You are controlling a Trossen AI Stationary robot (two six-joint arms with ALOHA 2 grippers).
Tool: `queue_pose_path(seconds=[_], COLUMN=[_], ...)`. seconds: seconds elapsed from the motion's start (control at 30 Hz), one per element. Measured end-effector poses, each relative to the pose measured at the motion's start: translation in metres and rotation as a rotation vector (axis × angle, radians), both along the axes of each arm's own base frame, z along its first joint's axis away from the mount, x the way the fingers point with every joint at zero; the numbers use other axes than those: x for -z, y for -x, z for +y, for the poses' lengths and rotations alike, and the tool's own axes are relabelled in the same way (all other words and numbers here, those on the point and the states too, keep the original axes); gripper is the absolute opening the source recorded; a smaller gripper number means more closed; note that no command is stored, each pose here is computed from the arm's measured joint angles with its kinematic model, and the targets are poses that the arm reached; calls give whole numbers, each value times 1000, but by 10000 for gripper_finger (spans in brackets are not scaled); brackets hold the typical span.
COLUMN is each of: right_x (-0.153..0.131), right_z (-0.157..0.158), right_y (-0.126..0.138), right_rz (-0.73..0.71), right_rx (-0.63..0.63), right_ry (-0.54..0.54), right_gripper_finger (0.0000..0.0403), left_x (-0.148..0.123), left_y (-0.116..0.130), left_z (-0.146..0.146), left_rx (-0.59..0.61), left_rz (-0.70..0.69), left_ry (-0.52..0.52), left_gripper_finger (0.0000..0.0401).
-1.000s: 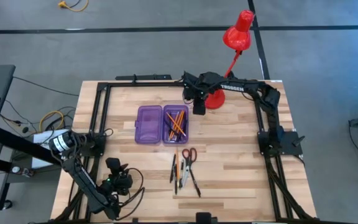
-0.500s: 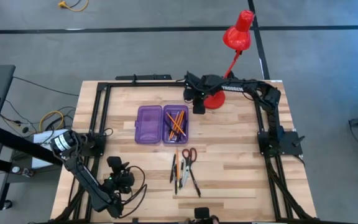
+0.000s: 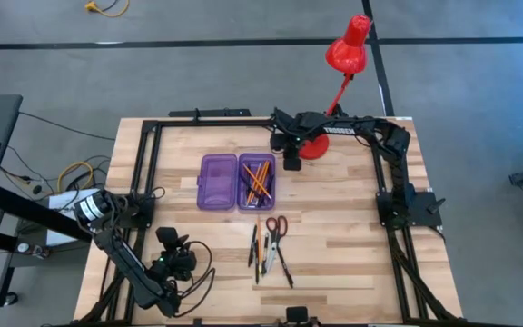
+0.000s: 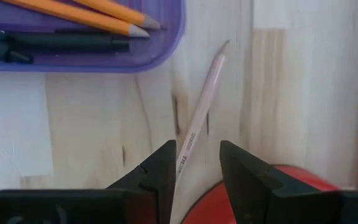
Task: Pick & place school supplies into a supply box
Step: Put the pink pencil into the violet supply box
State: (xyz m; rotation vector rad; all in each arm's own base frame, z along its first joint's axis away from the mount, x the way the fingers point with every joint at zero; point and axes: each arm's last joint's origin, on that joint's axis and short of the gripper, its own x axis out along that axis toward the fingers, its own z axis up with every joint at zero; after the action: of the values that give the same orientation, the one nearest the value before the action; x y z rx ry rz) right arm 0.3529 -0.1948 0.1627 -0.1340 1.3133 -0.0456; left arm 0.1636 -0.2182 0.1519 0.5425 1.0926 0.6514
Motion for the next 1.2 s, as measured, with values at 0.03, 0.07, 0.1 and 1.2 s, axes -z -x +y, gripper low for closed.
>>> queue_pose_path(seconds=[0.03,0.07,0.1,1.2], right_x=[1,2,3,21], right_z=[0,0,-1,-4], right_y=[1,1,3,9], right_rz=[2,5,9,194], right_rx=[8,17,31,192], right_ry=[-4,-7,-13,-134], right_gripper_finger=[118,118,118,38], left_x=[0,0,0,-1], left_y=[0,0,0,-1], left_z=[0,0,0,1], left_rx=[0,0,0,-11], left_rz=[-1,-2,-2,-27], left_ry=[2,3,3,-3], left_gripper_finger=[99,99,99,99])
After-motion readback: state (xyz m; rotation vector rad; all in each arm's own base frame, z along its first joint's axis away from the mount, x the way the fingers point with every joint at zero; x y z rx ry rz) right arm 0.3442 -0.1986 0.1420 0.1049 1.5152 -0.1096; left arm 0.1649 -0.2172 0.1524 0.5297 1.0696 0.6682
